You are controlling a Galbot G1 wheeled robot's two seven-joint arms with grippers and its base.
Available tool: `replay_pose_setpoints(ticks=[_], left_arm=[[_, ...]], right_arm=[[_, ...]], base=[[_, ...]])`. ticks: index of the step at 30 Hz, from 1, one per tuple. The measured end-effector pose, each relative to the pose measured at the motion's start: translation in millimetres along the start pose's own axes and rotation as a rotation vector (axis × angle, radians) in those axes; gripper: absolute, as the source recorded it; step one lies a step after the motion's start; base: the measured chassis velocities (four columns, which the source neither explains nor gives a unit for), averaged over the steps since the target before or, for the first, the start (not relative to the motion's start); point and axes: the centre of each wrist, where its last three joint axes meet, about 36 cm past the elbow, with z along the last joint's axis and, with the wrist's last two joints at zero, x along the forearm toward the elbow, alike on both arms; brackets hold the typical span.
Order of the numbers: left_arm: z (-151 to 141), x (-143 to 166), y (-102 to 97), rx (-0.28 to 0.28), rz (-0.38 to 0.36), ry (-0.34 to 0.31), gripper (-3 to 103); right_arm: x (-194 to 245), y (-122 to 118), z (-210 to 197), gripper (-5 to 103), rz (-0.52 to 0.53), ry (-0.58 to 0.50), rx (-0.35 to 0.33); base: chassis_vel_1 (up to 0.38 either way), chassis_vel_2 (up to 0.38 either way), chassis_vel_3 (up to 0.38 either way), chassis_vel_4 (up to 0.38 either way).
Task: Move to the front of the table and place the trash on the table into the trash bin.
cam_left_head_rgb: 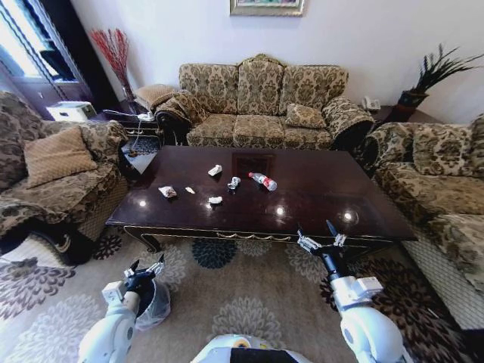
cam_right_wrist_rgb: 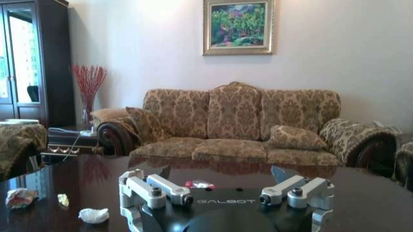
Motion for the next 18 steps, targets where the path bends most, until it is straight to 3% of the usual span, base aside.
replay_pose_setpoints(ticks=[14,18], left_arm=[[48.8,-21.5,26.2,-0.057,-0.036,0.105,97],[60.9,-23.9,32.9,-0.058,-0.044,0.138,97]], right_arm=[[3.3,1.5,7.3,100,0.025,-0.015,-0.031],[4.5,2.2,7.4,100,0.033,-0.027,-0.038]], base=[[0.189,0.164,-0.186,-0.172],[0.086,0.074,-0.043,-0.082]])
